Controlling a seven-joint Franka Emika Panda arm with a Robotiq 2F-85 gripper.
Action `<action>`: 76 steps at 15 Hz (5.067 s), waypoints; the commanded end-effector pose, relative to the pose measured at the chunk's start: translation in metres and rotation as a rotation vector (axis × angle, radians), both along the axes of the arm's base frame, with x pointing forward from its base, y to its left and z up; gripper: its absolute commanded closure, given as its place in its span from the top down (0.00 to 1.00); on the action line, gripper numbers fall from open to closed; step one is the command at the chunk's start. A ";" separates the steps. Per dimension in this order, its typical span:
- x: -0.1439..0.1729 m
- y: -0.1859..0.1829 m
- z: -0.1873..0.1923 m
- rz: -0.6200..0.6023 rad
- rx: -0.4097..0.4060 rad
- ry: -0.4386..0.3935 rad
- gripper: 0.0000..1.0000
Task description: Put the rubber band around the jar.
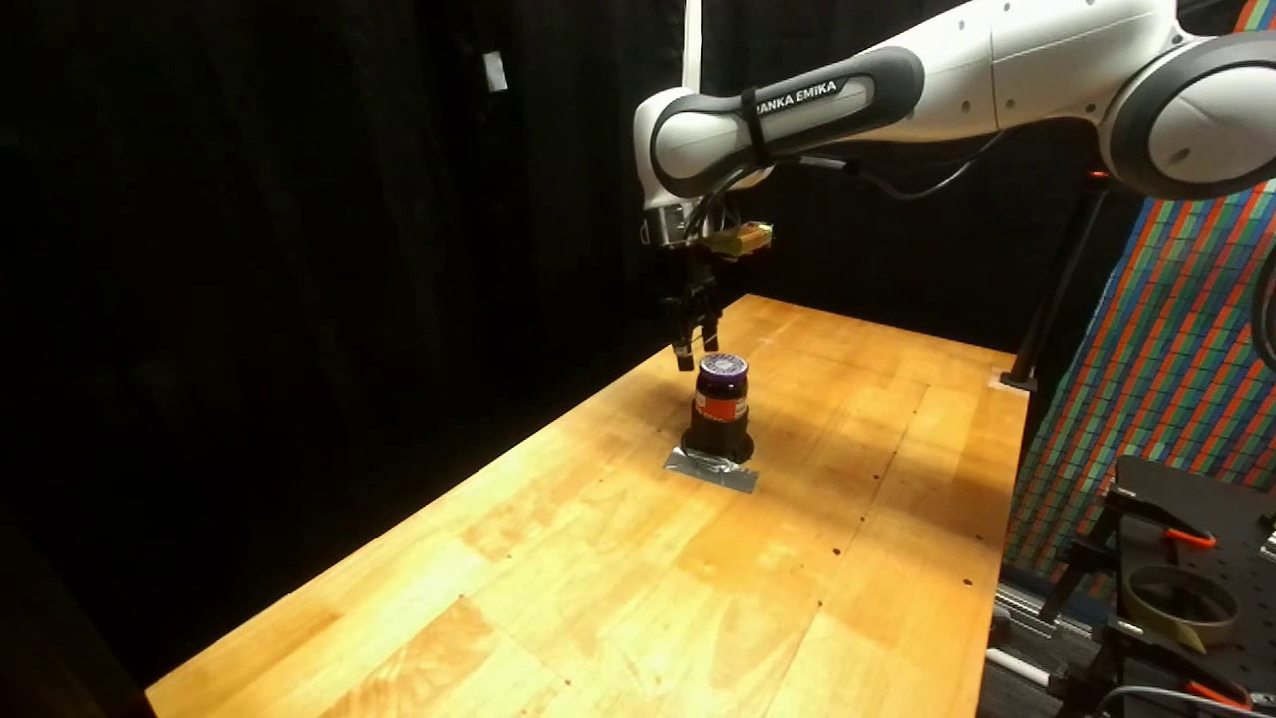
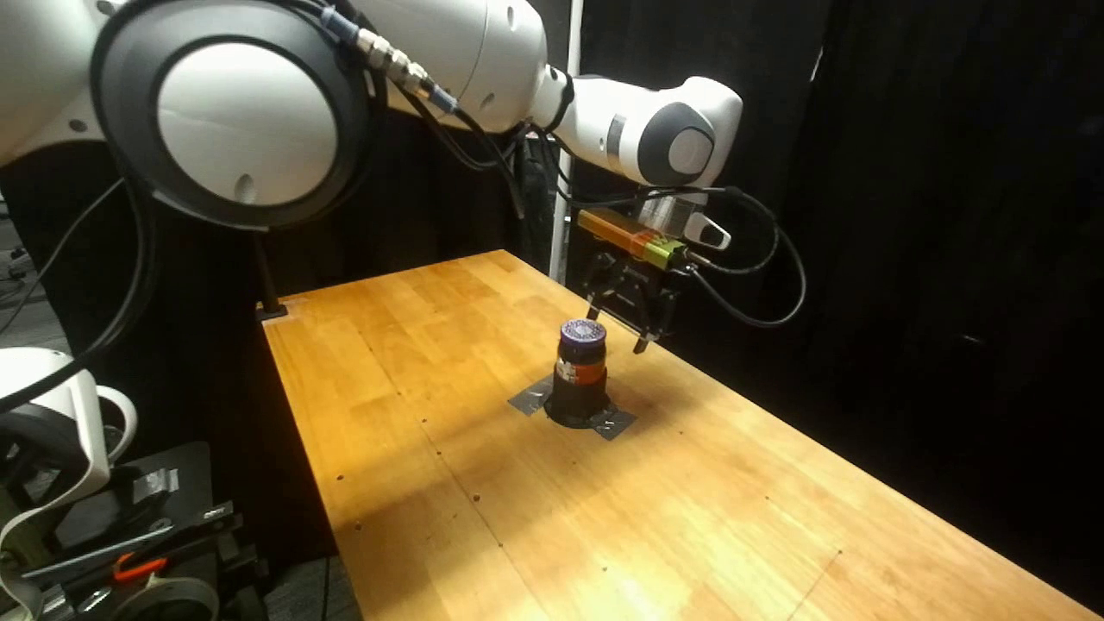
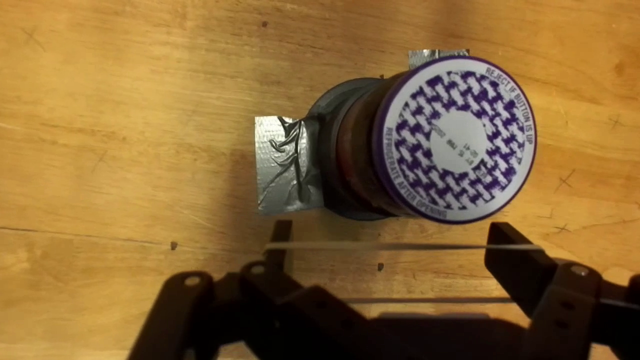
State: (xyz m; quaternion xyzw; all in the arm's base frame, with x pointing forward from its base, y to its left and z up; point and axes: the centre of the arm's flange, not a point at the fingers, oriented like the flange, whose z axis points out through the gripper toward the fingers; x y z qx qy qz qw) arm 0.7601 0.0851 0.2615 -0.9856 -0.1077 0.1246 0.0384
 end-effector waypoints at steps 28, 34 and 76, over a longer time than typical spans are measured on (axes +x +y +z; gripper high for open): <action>-0.049 0.034 -0.011 0.096 -0.160 0.165 1.00; -0.100 0.040 -0.010 0.069 -0.183 0.153 1.00; -0.323 0.022 -0.063 -0.113 -0.090 -0.936 0.18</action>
